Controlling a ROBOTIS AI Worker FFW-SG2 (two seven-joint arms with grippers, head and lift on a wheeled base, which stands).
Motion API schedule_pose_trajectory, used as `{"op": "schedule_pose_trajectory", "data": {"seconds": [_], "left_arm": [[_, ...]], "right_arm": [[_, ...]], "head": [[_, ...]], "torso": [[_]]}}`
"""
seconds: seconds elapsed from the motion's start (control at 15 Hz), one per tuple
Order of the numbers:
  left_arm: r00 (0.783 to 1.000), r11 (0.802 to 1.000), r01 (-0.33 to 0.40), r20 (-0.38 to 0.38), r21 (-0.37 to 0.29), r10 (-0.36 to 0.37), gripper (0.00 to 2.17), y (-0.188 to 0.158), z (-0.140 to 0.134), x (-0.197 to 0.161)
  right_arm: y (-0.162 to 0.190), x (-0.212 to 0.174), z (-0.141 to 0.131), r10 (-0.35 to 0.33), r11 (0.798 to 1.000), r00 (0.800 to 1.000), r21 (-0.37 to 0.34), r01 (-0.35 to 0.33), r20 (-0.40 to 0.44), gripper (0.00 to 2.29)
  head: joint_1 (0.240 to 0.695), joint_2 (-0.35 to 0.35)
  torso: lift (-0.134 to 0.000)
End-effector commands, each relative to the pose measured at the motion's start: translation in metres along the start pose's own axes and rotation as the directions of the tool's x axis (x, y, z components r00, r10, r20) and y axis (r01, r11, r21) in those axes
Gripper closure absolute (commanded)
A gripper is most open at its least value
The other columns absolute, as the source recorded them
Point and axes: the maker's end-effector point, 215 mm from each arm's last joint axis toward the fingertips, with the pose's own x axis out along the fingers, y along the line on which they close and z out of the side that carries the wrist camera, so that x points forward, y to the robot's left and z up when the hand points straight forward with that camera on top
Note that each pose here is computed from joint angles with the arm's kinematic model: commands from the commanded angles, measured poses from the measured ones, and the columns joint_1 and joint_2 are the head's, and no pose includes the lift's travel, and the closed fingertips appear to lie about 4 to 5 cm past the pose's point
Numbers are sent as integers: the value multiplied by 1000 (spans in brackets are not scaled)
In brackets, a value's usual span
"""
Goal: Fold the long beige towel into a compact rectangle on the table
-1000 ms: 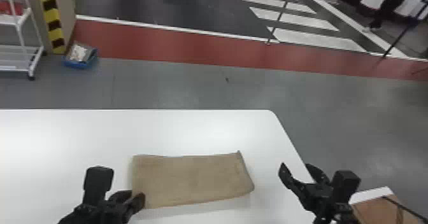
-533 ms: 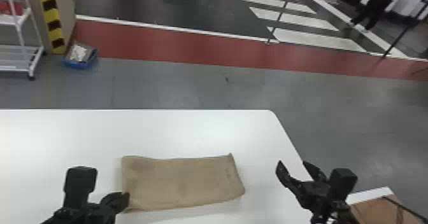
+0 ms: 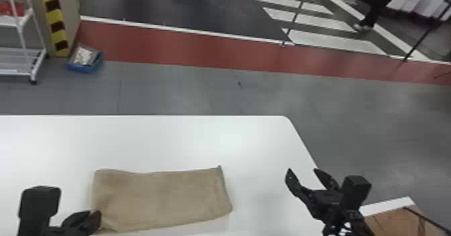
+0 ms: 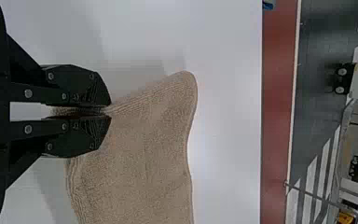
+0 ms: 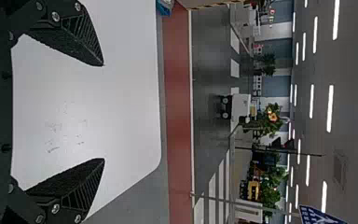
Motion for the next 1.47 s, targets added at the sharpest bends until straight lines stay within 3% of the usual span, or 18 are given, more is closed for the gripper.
{"op": "schedule_pose_trajectory", "data": {"seconds": [0.0, 0.13, 0.2, 0.33, 0.4, 0.53, 0.67, 0.73, 0.87, 1.0, 1.13, 1.4], "left_arm": [[1000, 1000, 13, 17, 0, -13, 76, -6, 1, -11], [997, 1000, -4, 72, 4, 4, 2, -11, 16, -24], [990, 999, -31, 141, 28, 27, 6, -13, 34, -35], [930, 995, -68, 367, 78, 35, 19, -24, 87, -65], [912, 994, -41, 410, 98, -3, 29, -38, 98, -69], [897, 990, 18, 436, 139, -77, 29, -69, 96, -58], [912, 981, 80, 383, 175, -143, 87, -101, 80, -24], [916, 976, 100, 365, 191, -165, 211, -114, 76, -11], [896, 968, 127, 392, 218, -206, 225, -136, 83, 10], [901, 966, 122, 382, 227, -203, 198, -143, 88, 32], [908, 970, 97, 379, 224, -179, 566, -135, 90, 44], [940, 965, -70, 341, 251, -21, 1737, -100, 70, 66]], "right_arm": [[3, -4, 2, 3, 1000, 1000, -1, -3, 3, 174], [3, -11, 3, 4, 1000, 1000, -8, -4, 4, 174], [3, -15, 1, 5, 1000, 1000, -4, -5, 1, 174], [9, -18, -1, 10, 1000, 1000, 7, -10, 1, 174], [13, -18, -1, 14, 1000, 1000, 11, -14, 3, 174], [35, -15, -7, 42, 999, 999, 30, -42, -6, 191], [67, -7, -7, 75, 996, 997, 41, -75, -18, 191], [77, -2, -8, 82, 996, 996, 40, -80, -27, 191], [88, 9, -8, 94, 994, 994, 55, -91, -48, 191], [88, 15, -13, 93, 994, 993, 72, -88, -71, 191], [84, 19, -23, 90, 993, 989, 85, -80, -119, 194], [91, 24, -48, 111, 991, 966, 94, -91, -235, 191]], "head": [[695, -350], [695, -350], [695, -350], [695, -350], [695, -350], [695, -350], [695, -350], [695, -350], [695, -350], [695, -350], [695, -350], [695, -350]], "torso": [[0], [0], [0], [0], [0], [0], [0], [0], [0], [0], [0], [0]]}}
